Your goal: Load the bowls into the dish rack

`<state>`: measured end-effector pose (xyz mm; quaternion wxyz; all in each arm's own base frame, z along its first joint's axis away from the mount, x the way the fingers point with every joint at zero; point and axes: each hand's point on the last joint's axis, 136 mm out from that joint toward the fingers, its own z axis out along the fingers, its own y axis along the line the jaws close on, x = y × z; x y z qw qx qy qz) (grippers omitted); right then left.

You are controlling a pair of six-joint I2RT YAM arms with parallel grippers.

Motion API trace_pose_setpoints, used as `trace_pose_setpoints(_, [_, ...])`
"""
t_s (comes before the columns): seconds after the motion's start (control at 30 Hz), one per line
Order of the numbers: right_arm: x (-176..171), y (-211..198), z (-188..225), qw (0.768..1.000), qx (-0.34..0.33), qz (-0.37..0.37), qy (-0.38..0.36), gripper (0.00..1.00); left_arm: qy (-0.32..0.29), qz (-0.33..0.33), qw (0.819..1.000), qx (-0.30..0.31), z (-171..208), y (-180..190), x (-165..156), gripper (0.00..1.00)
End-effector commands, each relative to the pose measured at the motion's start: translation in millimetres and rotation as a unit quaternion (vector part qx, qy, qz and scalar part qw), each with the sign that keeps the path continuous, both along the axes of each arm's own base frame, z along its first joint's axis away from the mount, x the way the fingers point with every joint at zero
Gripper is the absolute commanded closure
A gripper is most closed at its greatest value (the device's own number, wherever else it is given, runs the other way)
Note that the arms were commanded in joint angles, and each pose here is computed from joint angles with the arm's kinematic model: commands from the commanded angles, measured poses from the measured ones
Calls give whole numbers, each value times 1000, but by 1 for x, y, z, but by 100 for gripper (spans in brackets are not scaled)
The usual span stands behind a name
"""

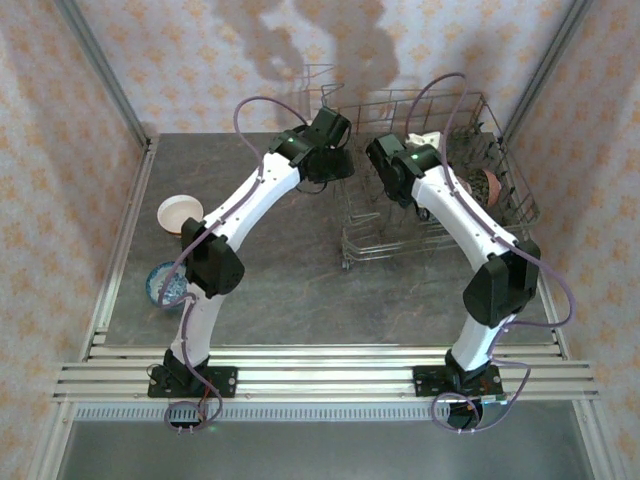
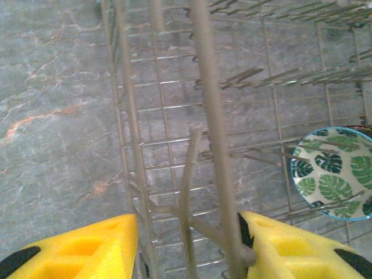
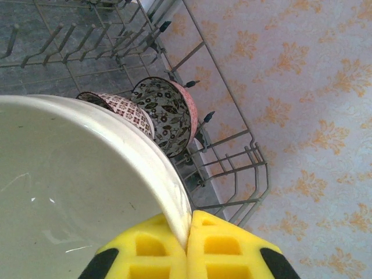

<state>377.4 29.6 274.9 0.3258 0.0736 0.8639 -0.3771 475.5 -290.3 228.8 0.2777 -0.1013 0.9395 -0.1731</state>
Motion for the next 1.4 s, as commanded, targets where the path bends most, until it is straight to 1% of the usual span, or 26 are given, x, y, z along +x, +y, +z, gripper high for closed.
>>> trace_pose_setpoints(0.0, [-2, -5, 20, 999, 6, 0, -41, 100, 7, 39, 999, 23, 3, 20, -5, 59])
trace_pose_setpoints(0.2, [-3, -3, 13, 999, 20, 1, -42, 100, 13, 69, 998, -9, 2, 19, -7, 69])
trace_pose_setpoints(0.27, [-2, -3, 10, 999, 20, 2, -41, 100, 12, 85, 996, -24, 4, 20, -8, 74])
trace_pose_setpoints(0.4, [-2, -4, 11, 999, 23, 1, -44, 100, -4, 129, 990, -57, 10, 29, -12, 80])
trace_pose_setpoints(0.53, [1, -2, 13, 999, 26, 6, -44, 100, -15, 166, 982, -94, 12, 35, -21, 83])
trace_pose_setpoints(0.6, [3, 0, 12, 999, 29, 9, -42, 100, -28, 188, 975, -116, 19, 40, -29, 83])
trace_pose_setpoints(0.7, [4, 1, 12, 999, 33, 11, -40, 100, -45, 213, 966, -142, 19, 41, -38, 86])
trace_pose_setpoints(0.9, [7, 5, 16, 998, 41, 15, -37, 100, -57, 229, 960, -151, 26, 34, -54, 92])
trace_pose_setpoints(1.0, [8, 5, 18, 998, 41, 16, -37, 100, -59, 235, 957, -157, 25, 28, -63, 94])
trace_pose_setpoints(1.2, [8, 6, 21, 999, 42, 17, -29, 100, -65, 238, 954, -168, 22, 20, -80, 93])
trace_pose_setpoints(1.23, [8, 6, 23, 999, 42, 17, -29, 100, -64, 234, 956, -168, 23, 20, -81, 90])
trace_pose_setpoints(1.3, [7, 6, 25, 999, 42, 16, -29, 100, -65, 223, 960, -157, 26, 20, -82, 77])
trace_pose_setpoints(1.37, [6, 6, 28, 999, 43, 16, -29, 100, -69, 213, 964, -142, 31, 21, -81, 68])
